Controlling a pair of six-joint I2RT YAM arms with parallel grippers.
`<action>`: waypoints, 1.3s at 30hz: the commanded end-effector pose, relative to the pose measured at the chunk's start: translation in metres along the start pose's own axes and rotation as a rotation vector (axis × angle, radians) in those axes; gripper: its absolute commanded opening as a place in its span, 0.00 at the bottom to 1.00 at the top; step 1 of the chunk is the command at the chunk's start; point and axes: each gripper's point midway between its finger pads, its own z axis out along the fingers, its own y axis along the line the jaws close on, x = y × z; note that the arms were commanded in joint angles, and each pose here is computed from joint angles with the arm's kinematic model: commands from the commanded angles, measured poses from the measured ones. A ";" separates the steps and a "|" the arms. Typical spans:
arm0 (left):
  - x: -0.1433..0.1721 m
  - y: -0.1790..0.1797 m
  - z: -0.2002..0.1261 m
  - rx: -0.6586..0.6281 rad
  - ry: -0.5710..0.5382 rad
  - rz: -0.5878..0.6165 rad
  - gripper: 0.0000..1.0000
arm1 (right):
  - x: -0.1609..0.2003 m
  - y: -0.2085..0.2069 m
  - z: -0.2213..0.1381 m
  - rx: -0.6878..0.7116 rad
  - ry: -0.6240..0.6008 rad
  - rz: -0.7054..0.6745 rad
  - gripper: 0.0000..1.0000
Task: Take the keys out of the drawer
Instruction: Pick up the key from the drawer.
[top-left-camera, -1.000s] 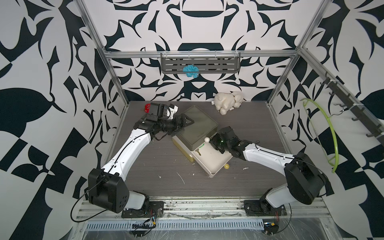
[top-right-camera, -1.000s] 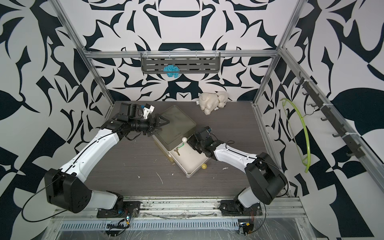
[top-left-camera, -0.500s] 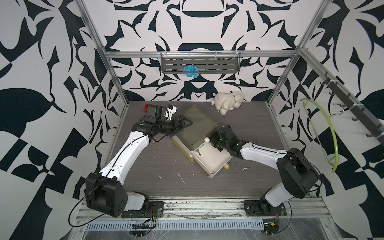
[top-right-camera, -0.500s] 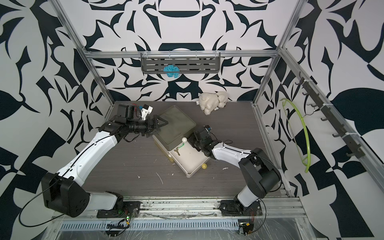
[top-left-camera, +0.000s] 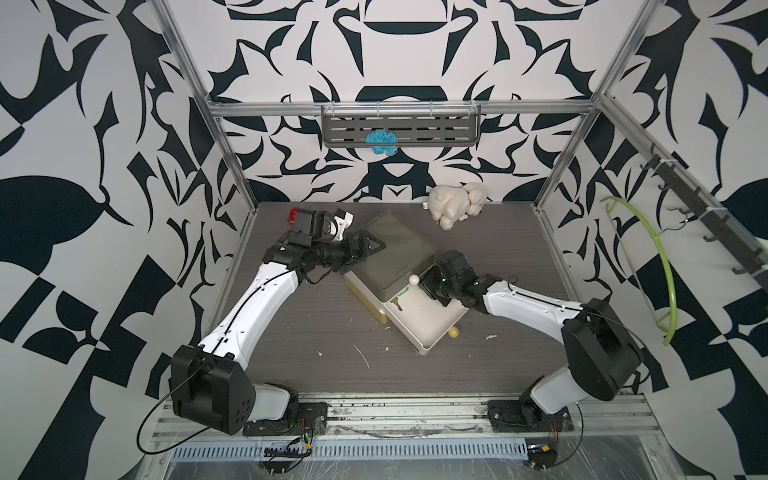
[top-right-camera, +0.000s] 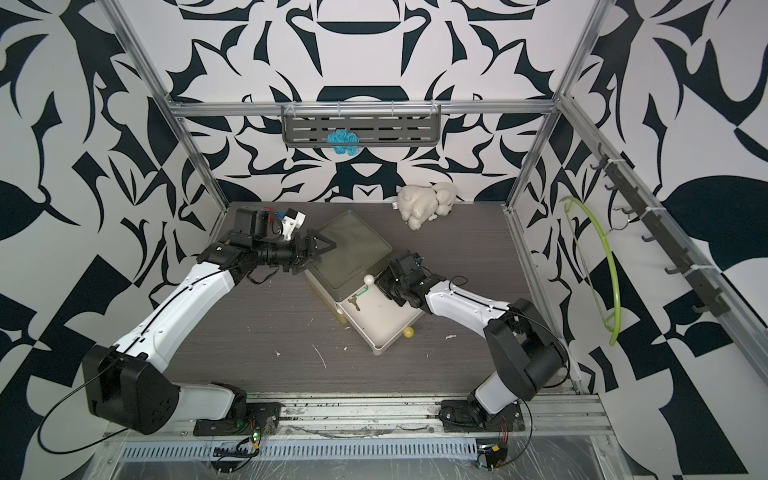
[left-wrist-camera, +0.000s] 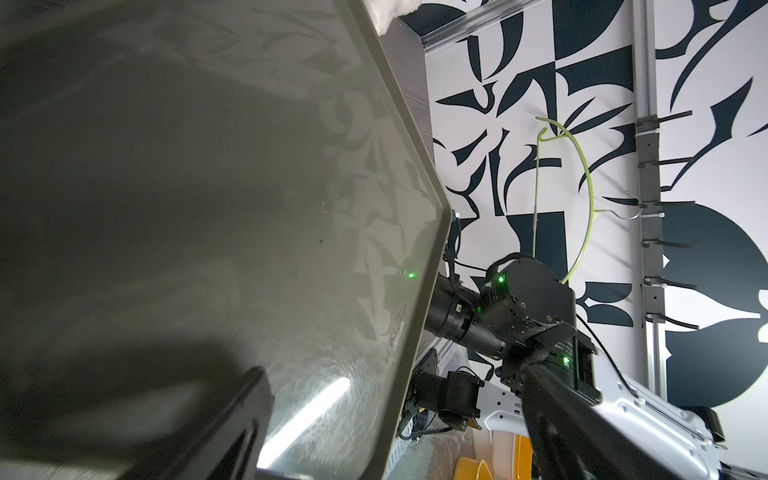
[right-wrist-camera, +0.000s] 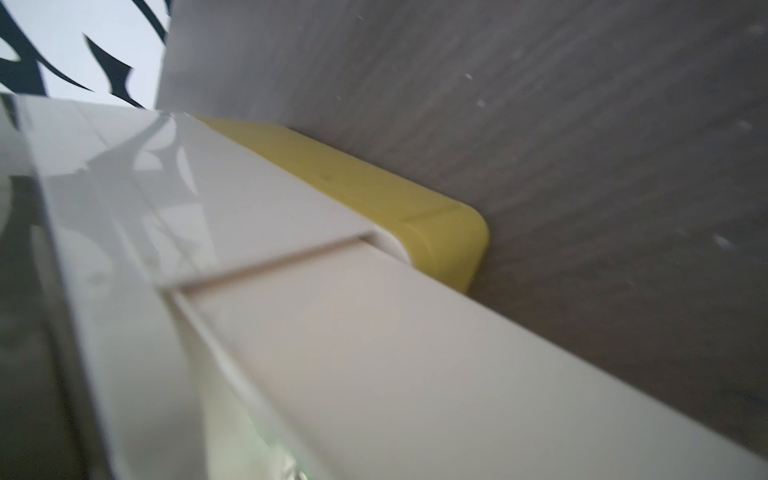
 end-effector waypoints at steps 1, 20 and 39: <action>0.009 0.017 0.001 -0.048 0.030 -0.044 0.99 | 0.024 -0.064 -0.010 0.232 0.098 -0.009 0.00; 0.001 0.013 0.005 -0.037 0.028 -0.048 0.99 | 0.030 -0.041 -0.060 0.185 0.183 -0.141 0.00; 0.019 -0.002 -0.019 -0.048 0.001 -0.005 0.99 | 0.022 -0.014 -0.081 0.226 0.215 -0.314 0.35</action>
